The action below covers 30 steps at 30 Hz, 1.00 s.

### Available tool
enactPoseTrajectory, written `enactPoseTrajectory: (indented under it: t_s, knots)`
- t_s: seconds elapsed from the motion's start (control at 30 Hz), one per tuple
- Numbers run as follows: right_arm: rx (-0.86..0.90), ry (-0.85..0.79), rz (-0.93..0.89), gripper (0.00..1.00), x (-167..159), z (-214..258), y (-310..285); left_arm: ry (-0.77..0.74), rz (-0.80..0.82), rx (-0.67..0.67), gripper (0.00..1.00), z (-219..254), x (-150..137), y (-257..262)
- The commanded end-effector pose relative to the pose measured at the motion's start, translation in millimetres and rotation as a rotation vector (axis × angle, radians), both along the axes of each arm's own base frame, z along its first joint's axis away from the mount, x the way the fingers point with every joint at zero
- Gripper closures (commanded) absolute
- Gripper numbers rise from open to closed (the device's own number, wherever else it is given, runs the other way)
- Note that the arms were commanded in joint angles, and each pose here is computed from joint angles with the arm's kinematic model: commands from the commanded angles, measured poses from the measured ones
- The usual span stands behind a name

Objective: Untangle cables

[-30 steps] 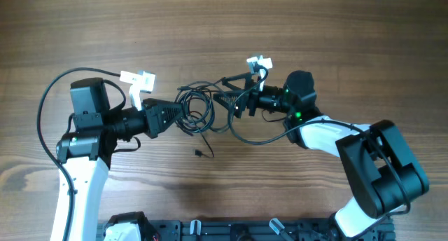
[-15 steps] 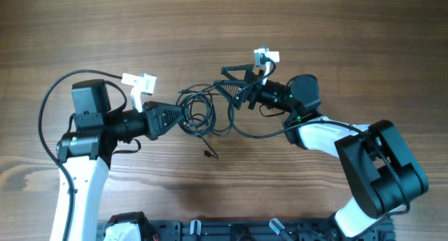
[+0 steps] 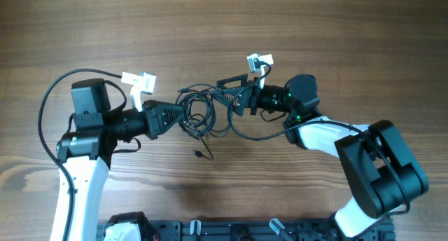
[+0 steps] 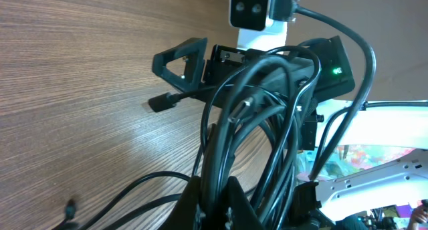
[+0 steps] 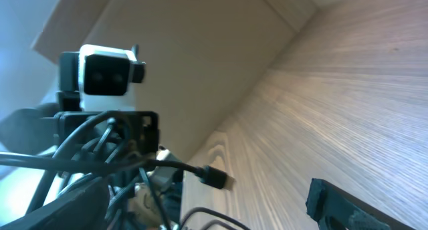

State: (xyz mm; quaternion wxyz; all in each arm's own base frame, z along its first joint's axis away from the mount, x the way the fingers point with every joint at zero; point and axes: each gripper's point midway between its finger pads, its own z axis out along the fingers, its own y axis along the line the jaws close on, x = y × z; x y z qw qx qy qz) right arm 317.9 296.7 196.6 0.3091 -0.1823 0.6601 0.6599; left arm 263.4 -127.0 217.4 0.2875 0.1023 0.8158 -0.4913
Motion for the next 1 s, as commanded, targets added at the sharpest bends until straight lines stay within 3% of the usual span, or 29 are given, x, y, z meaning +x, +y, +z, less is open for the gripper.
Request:
enactPoseTrajectory:
  t_s: [0.0, 0.13, 0.3, 0.53, 0.57, 0.67, 0.83, 0.97]
  knots:
    - [0.031, -0.006, 0.008, 0.03, -2, 12, 0, -0.025, -0.022, -0.02, 0.96, 6, -1, -1]
    - [0.052, 0.003, -0.134, 0.04, 22, 15, -6, -0.005, -0.022, -0.024, 0.96, 5, -3, -2]
    - [0.068, -0.003, -0.272, 0.16, 44, 18, -15, 0.0, -0.087, -0.097, 0.96, 15, -15, -11]
    - [0.022, -0.108, -0.235, 0.23, 49, 27, -6, -0.003, -0.169, -0.123, 0.96, 20, -27, -28]
    - [0.016, -0.125, -0.2, 0.23, 45, 28, -3, -0.004, -0.174, -0.123, 0.96, 20, -27, -29]
    - [-0.012, -0.176, -0.081, 0.02, 29, 27, 4, -0.021, -0.17, -0.122, 0.96, 21, -24, -28]
    - [-0.072, -0.112, -0.059, 0.0, 37, 5, -18, 0.001, -0.099, -0.145, 0.96, 27, -11, -16]
    - [-0.109, 0.042, -0.162, 0.01, 63, -6, -65, 0.014, -0.031, -0.159, 0.96, 30, -1, -2]
